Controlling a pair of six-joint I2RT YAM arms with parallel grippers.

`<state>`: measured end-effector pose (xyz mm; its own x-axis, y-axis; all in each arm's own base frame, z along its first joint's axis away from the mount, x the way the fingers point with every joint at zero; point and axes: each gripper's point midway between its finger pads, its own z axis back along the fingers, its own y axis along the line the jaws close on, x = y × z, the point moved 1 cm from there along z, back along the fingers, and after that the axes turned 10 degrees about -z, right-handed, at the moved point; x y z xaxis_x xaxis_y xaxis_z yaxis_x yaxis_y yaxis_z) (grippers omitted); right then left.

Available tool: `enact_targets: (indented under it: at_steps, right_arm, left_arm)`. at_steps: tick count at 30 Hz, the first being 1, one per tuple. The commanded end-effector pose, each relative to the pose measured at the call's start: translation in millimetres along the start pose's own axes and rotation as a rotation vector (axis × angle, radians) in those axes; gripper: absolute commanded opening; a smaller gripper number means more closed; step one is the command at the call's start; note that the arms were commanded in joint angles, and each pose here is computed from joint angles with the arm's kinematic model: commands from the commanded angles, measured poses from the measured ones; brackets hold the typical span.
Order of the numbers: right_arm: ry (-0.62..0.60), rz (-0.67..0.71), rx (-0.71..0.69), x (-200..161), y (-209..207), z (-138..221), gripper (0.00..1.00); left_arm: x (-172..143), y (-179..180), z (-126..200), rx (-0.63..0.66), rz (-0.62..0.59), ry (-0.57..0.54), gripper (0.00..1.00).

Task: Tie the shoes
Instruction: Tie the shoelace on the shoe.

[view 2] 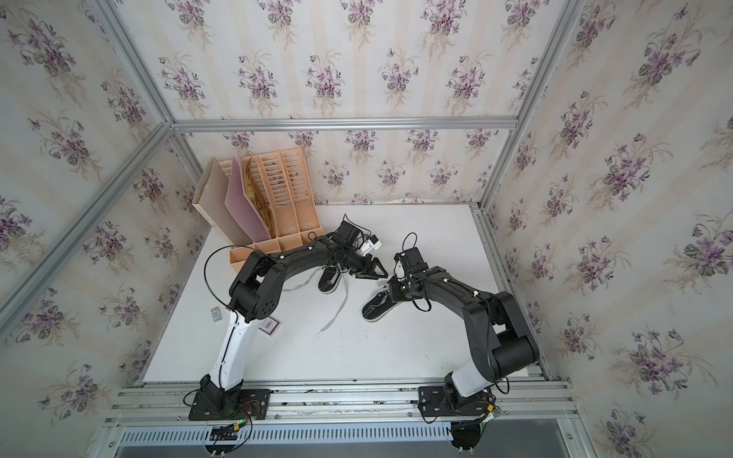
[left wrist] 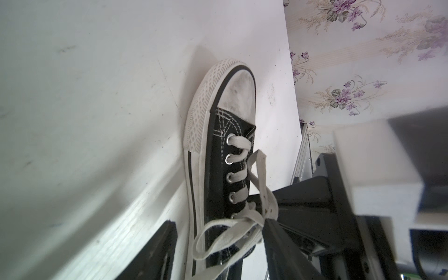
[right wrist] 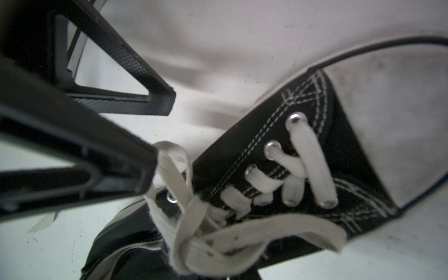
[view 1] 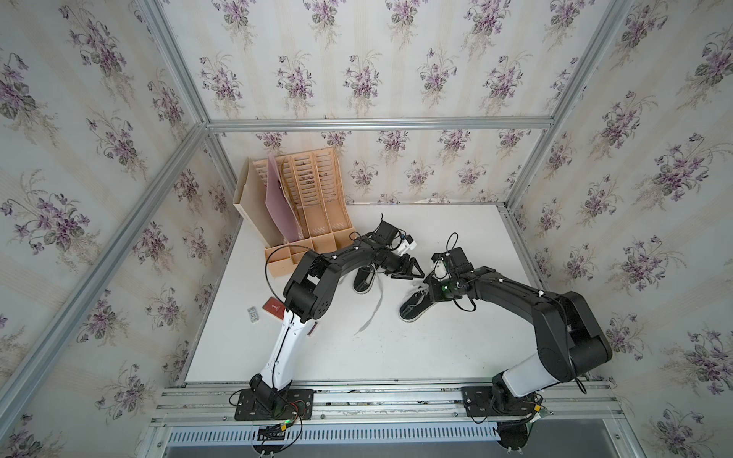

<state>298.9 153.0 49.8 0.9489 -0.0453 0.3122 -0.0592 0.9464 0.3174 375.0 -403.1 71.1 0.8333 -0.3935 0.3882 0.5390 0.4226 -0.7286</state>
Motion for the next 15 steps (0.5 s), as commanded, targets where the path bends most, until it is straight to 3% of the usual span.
enact_targets:
  at_steps: [1,15]
  right_arm:
    - [-0.009,-0.063,-0.041,-4,-9,4,0.00]
    - [0.063,-0.237,-0.118,-39,-32,12,0.00]
  left_arm:
    - [3,-2,7,0.002,-0.017,-0.012,0.63]
    - [3,-17,13,-0.077,-0.014,-0.015,0.66]
